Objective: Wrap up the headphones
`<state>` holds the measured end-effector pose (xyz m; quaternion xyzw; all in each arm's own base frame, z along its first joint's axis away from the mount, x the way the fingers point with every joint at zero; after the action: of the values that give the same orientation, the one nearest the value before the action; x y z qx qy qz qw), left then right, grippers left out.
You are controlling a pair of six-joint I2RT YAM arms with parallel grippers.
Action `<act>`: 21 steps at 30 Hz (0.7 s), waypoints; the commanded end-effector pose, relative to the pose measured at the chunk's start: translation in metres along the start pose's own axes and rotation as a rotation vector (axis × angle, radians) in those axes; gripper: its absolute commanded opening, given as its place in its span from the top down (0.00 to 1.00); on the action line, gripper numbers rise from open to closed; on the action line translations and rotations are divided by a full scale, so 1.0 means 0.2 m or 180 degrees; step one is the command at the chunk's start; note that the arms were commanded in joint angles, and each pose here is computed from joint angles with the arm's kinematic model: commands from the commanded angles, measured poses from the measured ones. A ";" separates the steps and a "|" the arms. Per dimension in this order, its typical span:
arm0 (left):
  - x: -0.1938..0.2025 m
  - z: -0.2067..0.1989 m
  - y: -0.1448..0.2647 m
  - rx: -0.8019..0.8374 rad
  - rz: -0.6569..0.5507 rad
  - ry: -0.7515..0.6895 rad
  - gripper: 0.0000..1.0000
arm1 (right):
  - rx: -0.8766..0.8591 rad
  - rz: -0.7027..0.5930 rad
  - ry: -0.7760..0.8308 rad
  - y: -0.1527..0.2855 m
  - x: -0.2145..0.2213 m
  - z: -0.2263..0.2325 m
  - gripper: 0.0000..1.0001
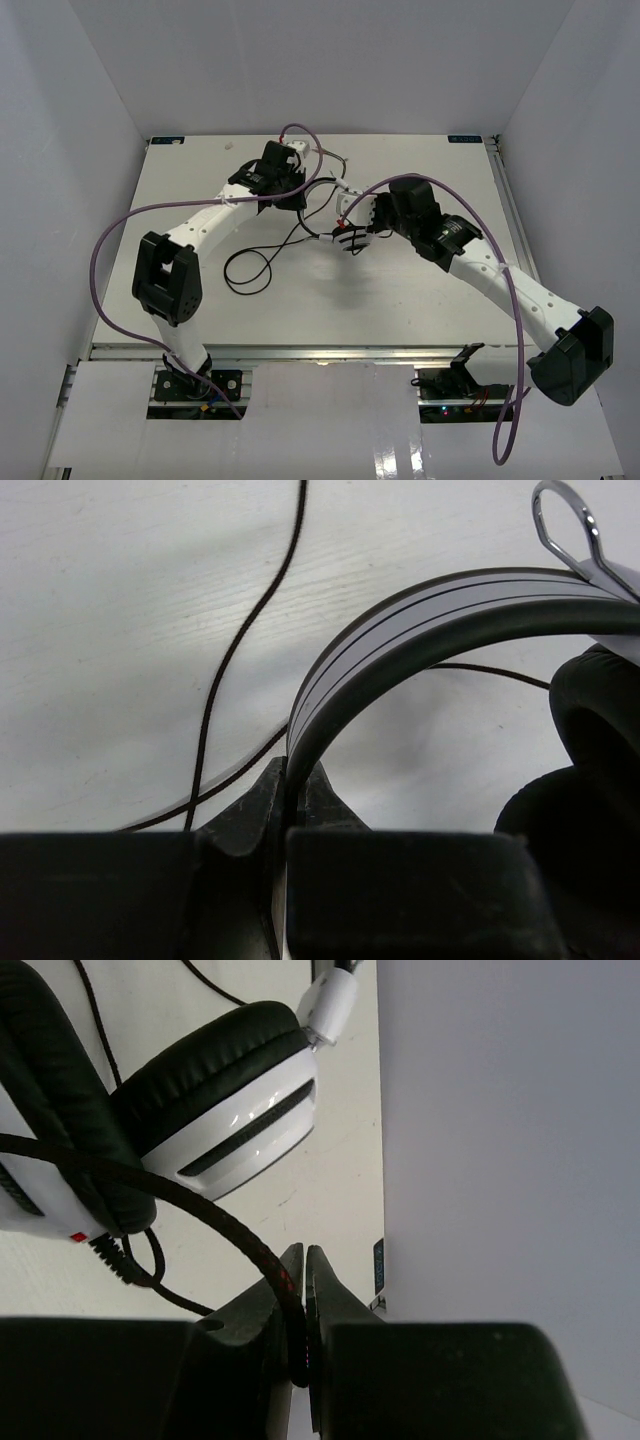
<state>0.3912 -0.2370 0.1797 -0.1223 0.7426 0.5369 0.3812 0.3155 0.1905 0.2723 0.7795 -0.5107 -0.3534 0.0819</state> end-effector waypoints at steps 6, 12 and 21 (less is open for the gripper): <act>-0.09 -0.21 0.21 0.0906 -0.0308 -0.0438 1.00 | -0.0460 -0.0671 -0.0015 0.01 -0.18 0.01 0.90; -0.04 -0.32 0.14 0.1167 -0.0181 -0.0350 1.00 | -0.0602 -0.0812 -0.0220 -0.04 -0.25 0.00 0.91; -0.01 -0.42 0.16 0.1606 -0.0239 -0.0304 1.00 | -0.0241 -0.0612 -0.0623 -0.11 -0.08 -0.09 0.92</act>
<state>0.3454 -0.2808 0.1719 -0.0141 0.8073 0.4139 0.4204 0.3213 0.2204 0.2689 0.7912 -0.4172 -0.4384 0.0879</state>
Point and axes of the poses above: each gripper's point midway between its finger pads, its own y axis back along the fingers, its own z axis along the line the jaws close on, x = y × z, the point moved 3 cm from there along y, back along the fingers, and after that the axes turned 9 degrees about -y, right-handed, at the moved point
